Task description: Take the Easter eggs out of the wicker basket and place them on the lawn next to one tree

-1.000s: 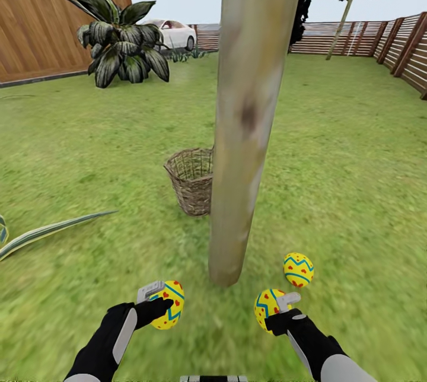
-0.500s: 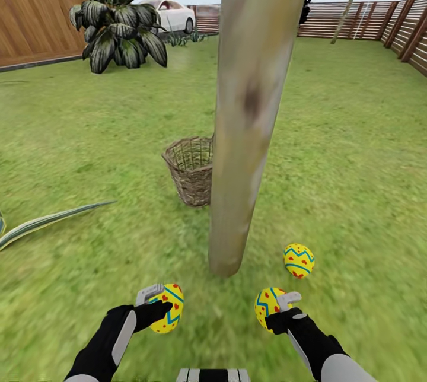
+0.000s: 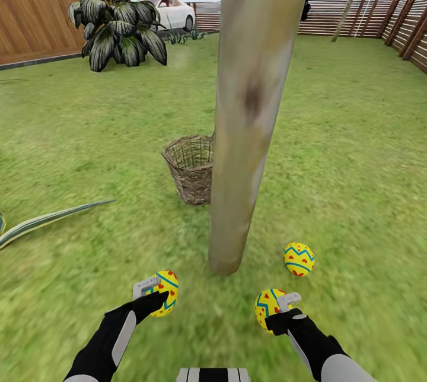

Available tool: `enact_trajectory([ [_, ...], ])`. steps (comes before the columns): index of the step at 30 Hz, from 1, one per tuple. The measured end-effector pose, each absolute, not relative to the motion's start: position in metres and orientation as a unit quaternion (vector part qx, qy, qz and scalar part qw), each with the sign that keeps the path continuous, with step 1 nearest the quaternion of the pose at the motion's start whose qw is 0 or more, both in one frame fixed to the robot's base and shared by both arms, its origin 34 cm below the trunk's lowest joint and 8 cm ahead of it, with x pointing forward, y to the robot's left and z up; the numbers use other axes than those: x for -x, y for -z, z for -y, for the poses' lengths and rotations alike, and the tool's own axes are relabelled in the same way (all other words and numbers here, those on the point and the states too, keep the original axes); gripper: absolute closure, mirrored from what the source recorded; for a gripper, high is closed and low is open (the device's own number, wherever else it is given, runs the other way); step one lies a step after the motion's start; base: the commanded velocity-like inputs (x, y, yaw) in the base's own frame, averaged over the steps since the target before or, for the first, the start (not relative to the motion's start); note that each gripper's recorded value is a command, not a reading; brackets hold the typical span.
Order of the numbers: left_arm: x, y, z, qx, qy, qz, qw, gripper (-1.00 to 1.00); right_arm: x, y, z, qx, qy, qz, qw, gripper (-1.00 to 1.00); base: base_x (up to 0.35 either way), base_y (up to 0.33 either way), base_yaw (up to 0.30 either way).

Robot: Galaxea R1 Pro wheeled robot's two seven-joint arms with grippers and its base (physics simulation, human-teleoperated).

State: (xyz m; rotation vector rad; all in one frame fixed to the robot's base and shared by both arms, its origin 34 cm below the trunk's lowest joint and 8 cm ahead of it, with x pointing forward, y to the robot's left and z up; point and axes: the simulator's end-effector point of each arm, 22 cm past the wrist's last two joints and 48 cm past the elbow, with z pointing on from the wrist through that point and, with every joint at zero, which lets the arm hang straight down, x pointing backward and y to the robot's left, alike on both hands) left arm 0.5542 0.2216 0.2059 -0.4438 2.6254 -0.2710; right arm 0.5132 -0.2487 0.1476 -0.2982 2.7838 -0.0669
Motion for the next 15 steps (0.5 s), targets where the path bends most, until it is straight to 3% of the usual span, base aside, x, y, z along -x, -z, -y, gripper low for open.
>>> enact_trajectory([
  [15, -0.53, -0.174, -0.215, 0.165, 0.1, -0.962, 0.194, 1.0, -0.495, -0.123, 0.249, 0.106, 0.022, -0.984, 0.144, 1.0, 0.0, 0.0, 0.0],
])
